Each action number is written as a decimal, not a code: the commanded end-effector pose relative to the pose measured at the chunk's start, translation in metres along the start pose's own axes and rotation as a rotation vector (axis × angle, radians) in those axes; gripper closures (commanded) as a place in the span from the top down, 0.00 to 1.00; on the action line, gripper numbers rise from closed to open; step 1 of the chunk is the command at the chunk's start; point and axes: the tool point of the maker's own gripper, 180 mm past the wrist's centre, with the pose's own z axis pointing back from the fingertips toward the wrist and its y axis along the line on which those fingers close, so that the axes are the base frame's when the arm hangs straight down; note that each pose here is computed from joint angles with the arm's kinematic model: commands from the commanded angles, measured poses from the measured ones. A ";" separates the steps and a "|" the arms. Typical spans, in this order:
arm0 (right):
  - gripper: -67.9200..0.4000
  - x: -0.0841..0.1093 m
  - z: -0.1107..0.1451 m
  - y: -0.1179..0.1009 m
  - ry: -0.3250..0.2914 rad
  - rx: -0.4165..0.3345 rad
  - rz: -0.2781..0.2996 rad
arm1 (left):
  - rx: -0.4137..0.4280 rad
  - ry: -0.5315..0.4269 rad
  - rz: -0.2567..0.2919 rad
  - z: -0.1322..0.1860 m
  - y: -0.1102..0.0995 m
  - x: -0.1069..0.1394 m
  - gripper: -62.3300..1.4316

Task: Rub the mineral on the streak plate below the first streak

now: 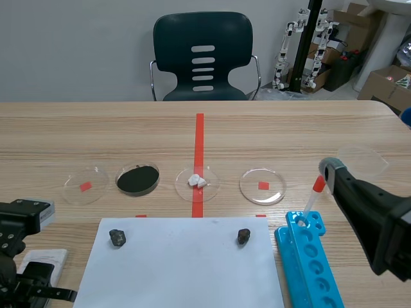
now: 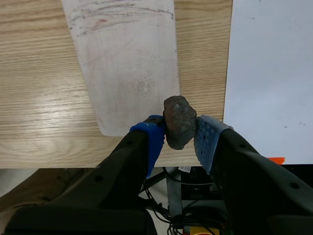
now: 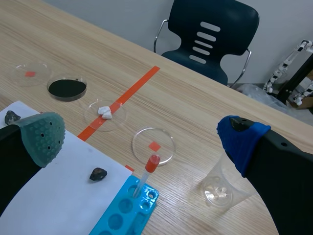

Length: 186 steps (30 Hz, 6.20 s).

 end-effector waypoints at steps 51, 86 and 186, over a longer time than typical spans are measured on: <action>1.00 0.012 -0.002 -0.001 -0.042 -0.004 0.008 | 0.041 0.046 0.010 -0.008 0.026 -0.003 0.20; 1.00 0.012 -0.002 -0.001 -0.042 -0.004 0.008 | 0.136 0.100 0.007 -0.012 0.059 -0.007 0.20; 1.00 0.012 -0.002 -0.001 -0.042 -0.004 0.008 | 0.142 0.099 0.074 -0.017 0.062 -0.011 0.20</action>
